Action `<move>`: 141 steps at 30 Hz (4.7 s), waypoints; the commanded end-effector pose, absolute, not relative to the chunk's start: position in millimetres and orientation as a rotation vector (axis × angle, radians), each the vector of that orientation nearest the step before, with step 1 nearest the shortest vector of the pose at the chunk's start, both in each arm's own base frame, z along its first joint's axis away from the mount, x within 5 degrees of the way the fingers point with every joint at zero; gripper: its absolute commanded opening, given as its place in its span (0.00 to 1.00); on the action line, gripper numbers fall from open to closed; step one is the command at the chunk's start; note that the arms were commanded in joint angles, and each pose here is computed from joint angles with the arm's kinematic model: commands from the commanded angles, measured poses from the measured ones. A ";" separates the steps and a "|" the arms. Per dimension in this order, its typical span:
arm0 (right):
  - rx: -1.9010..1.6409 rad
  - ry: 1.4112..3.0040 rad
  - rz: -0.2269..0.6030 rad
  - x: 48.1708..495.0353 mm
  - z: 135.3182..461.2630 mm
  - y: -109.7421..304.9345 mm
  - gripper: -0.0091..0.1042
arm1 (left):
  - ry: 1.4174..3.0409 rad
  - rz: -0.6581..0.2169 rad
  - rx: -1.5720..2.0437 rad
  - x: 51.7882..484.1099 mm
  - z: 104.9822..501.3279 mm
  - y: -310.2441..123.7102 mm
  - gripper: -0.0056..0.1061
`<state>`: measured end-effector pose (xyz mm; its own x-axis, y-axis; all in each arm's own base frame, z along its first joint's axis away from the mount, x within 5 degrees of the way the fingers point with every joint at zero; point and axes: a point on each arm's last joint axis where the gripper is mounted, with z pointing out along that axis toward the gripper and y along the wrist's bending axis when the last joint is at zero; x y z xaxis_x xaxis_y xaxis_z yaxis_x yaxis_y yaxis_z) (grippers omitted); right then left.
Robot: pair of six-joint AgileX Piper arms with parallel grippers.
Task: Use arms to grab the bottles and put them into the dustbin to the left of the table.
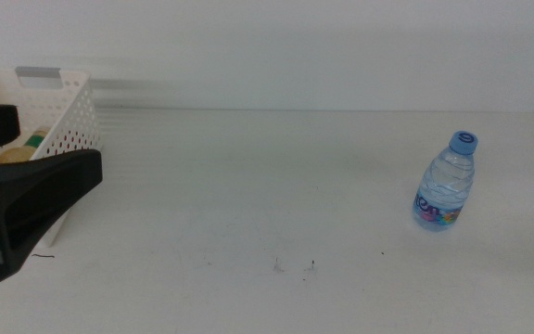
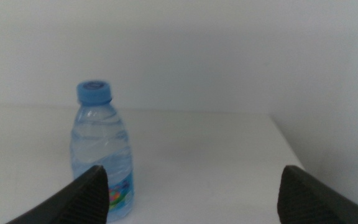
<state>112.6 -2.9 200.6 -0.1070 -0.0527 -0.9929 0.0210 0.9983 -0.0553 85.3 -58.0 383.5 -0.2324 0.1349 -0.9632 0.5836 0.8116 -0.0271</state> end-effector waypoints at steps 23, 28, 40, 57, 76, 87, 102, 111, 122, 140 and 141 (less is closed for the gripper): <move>-0.105 1.738 0.097 144.3 177.7 13.0 0.86 | 1.771 -0.462 0.549 84.9 383.6 -57.9 0.89; -0.101 1.746 0.145 143.8 177.1 15.7 0.86 | 1.771 -0.462 0.549 84.9 383.6 -57.9 0.89; -0.225 1.781 0.158 153.6 161.6 22.8 0.86 | 1.771 -0.462 0.549 84.9 383.6 -57.9 0.89; -0.332 1.706 0.152 189.6 154.0 29.3 0.86 | 1.771 -0.462 0.549 84.9 383.6 -57.9 0.89; -0.353 1.717 0.139 250.2 139.3 31.3 0.90 | 1.771 -0.462 0.549 84.9 383.6 -57.9 0.89; -0.371 1.760 0.109 270.7 141.9 30.5 0.90 | 1.771 -0.461 0.550 84.9 383.6 -57.9 0.89; -0.406 1.787 0.184 301.3 121.1 37.2 0.90 | 1.771 -0.462 0.549 84.9 383.6 -57.9 0.89; -0.397 1.786 0.184 317.4 113.9 37.3 0.89 | 1.771 -0.462 0.549 84.9 383.6 -57.9 0.89; -0.441 1.779 0.214 315.9 122.8 48.5 0.06 | 1.771 -0.461 0.550 84.9 383.6 -57.9 0.89; -0.666 1.636 0.444 395.8 185.1 216.3 0.06 | 1.771 -0.462 0.550 84.9 383.6 -57.9 0.89; -0.671 1.633 0.456 397.9 182.8 223.5 0.06 | 1.771 -0.462 0.550 84.9 383.6 -57.9 0.89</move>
